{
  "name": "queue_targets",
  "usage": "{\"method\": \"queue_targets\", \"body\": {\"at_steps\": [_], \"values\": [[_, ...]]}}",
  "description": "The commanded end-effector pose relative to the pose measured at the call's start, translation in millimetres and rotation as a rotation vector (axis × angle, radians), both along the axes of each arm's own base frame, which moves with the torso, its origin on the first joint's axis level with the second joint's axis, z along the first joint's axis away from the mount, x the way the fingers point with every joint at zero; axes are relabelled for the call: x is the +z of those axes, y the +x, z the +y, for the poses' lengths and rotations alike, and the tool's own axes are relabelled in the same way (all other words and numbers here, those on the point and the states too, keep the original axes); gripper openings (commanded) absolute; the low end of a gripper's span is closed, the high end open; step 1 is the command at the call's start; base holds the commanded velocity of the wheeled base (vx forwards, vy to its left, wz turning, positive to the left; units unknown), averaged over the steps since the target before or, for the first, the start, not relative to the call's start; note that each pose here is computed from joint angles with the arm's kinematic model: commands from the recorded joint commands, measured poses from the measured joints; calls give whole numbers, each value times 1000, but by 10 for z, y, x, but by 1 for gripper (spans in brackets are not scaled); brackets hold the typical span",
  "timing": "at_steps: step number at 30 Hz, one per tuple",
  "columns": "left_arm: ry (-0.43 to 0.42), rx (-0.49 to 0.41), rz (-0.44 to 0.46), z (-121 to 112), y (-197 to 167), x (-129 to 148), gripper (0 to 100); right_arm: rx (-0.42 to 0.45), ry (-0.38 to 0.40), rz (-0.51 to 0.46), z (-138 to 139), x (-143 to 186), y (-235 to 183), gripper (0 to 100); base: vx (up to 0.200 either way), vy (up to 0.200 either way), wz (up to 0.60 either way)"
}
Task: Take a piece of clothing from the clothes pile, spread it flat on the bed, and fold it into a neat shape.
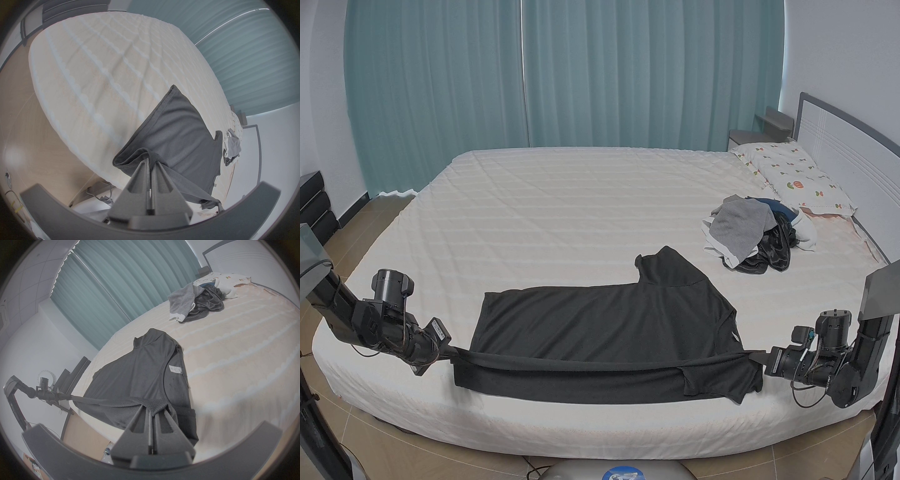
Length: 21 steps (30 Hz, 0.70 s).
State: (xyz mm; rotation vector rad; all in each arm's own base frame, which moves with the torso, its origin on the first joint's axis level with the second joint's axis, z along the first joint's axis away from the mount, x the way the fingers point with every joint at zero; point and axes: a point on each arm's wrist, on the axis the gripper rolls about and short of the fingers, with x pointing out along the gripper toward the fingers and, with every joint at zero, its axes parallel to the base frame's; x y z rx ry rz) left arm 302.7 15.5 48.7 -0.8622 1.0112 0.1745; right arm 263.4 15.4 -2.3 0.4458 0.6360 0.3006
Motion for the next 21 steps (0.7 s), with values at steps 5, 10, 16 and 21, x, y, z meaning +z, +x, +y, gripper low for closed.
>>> {"method": "queue_targets", "body": {"at_steps": [5,10,16,21], "values": [[-48,49,23,-34,175,-95,0,8,0,-4,37,-194,250,0,0,0,0],[-72,83,28,-44,262,-118,0,4,2,-9,26,-242,302,0,0,0,0],[-74,81,42,-85,344,-196,0,-20,16,7,7,-306,307,0,0,0,0],[-63,81,52,-102,363,-248,0,-26,26,-15,16,-338,329,0,0,0,0]]}}
